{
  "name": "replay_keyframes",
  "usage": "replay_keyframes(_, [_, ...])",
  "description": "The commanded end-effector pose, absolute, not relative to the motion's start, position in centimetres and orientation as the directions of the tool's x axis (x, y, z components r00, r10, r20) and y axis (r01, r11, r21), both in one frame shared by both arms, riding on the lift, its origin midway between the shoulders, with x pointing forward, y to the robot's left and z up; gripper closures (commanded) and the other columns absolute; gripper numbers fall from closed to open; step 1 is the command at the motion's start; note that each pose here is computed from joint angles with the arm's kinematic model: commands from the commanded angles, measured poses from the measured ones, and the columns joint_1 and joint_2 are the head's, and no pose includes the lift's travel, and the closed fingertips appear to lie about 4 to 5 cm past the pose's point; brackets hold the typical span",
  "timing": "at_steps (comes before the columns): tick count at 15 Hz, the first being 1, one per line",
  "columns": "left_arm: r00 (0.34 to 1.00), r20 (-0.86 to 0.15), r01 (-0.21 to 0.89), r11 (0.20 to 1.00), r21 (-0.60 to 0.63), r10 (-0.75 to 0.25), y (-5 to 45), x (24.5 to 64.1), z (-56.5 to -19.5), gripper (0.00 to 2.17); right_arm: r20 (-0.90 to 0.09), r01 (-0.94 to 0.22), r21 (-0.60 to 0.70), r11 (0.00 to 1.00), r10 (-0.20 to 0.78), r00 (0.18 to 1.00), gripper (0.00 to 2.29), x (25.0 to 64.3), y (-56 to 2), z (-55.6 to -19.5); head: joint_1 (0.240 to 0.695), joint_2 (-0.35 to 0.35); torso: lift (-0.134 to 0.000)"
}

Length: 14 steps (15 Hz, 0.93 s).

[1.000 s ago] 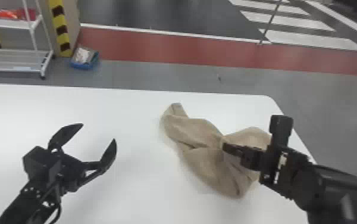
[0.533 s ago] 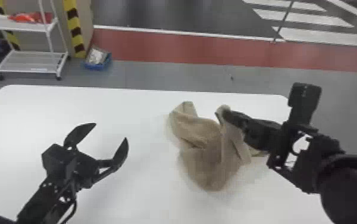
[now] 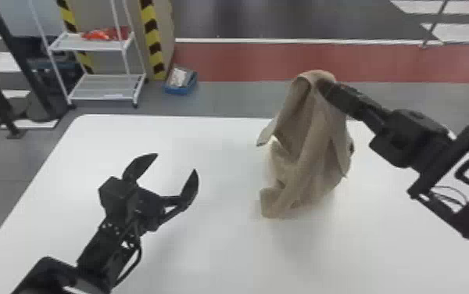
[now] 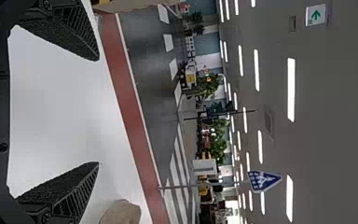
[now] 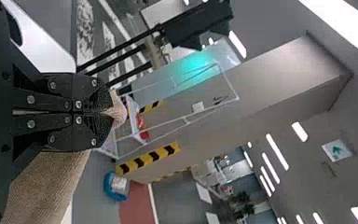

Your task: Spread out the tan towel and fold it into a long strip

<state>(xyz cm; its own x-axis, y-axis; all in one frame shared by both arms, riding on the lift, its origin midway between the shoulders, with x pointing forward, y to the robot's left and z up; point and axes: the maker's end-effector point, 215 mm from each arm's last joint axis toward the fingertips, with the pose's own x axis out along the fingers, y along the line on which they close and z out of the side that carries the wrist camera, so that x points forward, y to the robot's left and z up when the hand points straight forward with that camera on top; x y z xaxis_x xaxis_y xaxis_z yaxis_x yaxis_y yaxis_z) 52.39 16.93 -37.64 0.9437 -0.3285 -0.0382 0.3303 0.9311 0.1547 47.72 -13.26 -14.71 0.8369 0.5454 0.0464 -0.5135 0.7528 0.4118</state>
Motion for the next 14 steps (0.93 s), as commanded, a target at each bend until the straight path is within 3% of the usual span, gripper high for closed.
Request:
replay_keyframes(1, [0.944,-0.052,0.329,0.931,0.157,-0.325,17.1,52.2,-38.4,0.09,0.157,-0.582,0.447,0.679,0.581,0.799,1.9,46.9,-12.1,-11.7,0.683,0.031,-0.124])
replay_keyframes(3, [0.943,-0.059,0.332,0.931,0.154,-0.327,16.8,52.2,-38.9,0.09,0.212,-0.62,0.505,0.601,0.61,0.764,1.9,47.0,-11.7,-11.9,0.671,0.052,-0.124])
replay_keyframes(7, [0.941,-0.065,0.337,0.929,0.155,-0.331,16.5,52.2,-39.3,0.09,0.12,-0.523,0.536,0.663,0.553,0.824,1.9,50.0,-14.3,-17.9,0.679,0.053,-0.124])
replay_keyframes(9, [0.944,-0.066,0.331,0.93,0.159,-0.325,16.8,52.6,-39.3,0.09,0.051,-0.503,0.596,0.626,0.596,0.802,1.9,50.5,-13.3,-21.4,0.695,0.03,-0.124])
replay_keyframes(11, [0.949,-0.06,0.314,0.935,0.162,-0.309,17.3,53.1,-39.1,0.09,0.092,-0.587,0.638,0.498,0.708,0.7,1.9,49.0,-10.0,-22.0,0.695,0.031,-0.124])
replay_keyframes(14, [0.968,-0.04,0.25,0.953,0.172,-0.247,19.9,54.6,-38.4,0.09,-0.023,-0.614,0.69,0.384,0.859,0.511,1.9,44.5,-7.4,-25.3,0.695,0.091,-0.124])
